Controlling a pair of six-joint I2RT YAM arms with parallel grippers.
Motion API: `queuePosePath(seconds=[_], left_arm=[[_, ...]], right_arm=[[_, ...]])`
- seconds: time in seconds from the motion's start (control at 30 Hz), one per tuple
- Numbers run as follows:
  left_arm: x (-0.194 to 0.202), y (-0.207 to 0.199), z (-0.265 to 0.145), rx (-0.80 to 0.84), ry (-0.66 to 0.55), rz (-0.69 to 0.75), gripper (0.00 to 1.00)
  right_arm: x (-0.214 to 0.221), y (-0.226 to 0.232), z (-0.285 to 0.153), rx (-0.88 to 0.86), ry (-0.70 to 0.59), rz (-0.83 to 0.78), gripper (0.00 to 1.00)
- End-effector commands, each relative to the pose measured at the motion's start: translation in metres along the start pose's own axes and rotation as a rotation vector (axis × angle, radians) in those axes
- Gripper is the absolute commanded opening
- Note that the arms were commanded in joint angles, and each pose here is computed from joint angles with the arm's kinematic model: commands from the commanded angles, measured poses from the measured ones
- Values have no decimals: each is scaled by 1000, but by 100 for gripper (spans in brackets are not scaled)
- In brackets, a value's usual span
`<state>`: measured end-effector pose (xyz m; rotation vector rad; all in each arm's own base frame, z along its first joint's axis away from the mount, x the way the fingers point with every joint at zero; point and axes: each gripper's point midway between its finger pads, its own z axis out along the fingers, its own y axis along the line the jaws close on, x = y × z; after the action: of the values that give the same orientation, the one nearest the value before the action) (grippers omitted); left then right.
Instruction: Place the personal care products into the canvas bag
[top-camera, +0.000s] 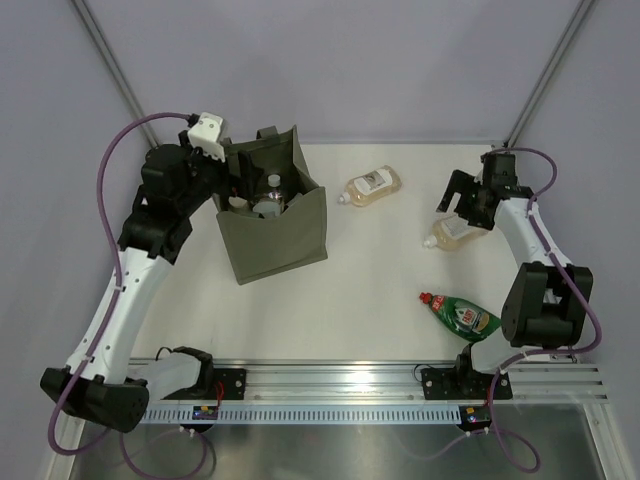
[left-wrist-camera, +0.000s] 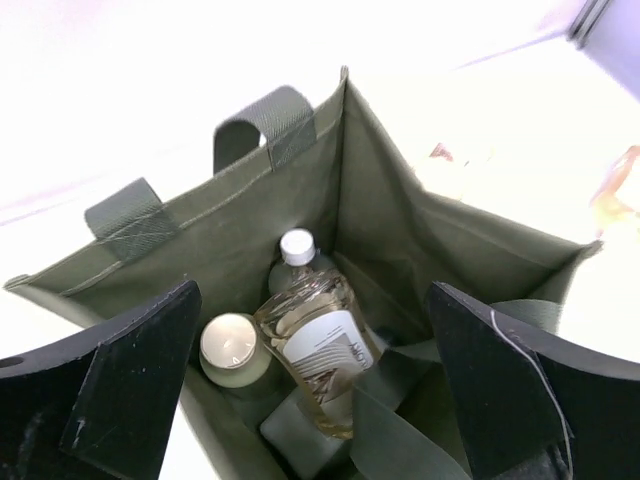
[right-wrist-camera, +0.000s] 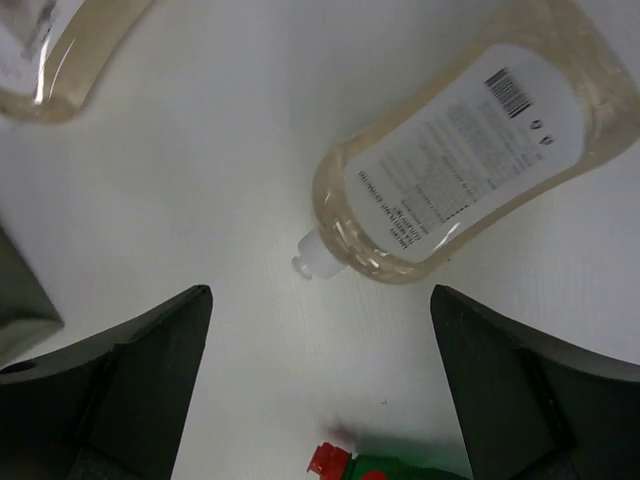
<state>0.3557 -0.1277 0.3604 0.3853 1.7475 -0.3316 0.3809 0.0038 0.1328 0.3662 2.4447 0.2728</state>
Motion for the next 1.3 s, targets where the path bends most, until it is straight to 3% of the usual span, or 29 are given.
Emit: queuePosePath(seconds=[0.0,0.2,0.57,0.83,1.27], left_arm=[[-58,-6,-39,-8,-181,-28,99],[-55,-22,-81,23,-230,-122,99],[31,-49,-120,99,-140,-291,99],[22,-50,-146,83,-183,-302,99],[4,-54,-153,100,-213,-306,99]], right_arm=[[-45,-29,-2,204,-103,228,99],[-46,-47,15,335,-24,400,100],[-9,-57,68,395,139,504,100],[9,-67,115,439,254,531,100],[22,-87,120,422,315,628,99]])
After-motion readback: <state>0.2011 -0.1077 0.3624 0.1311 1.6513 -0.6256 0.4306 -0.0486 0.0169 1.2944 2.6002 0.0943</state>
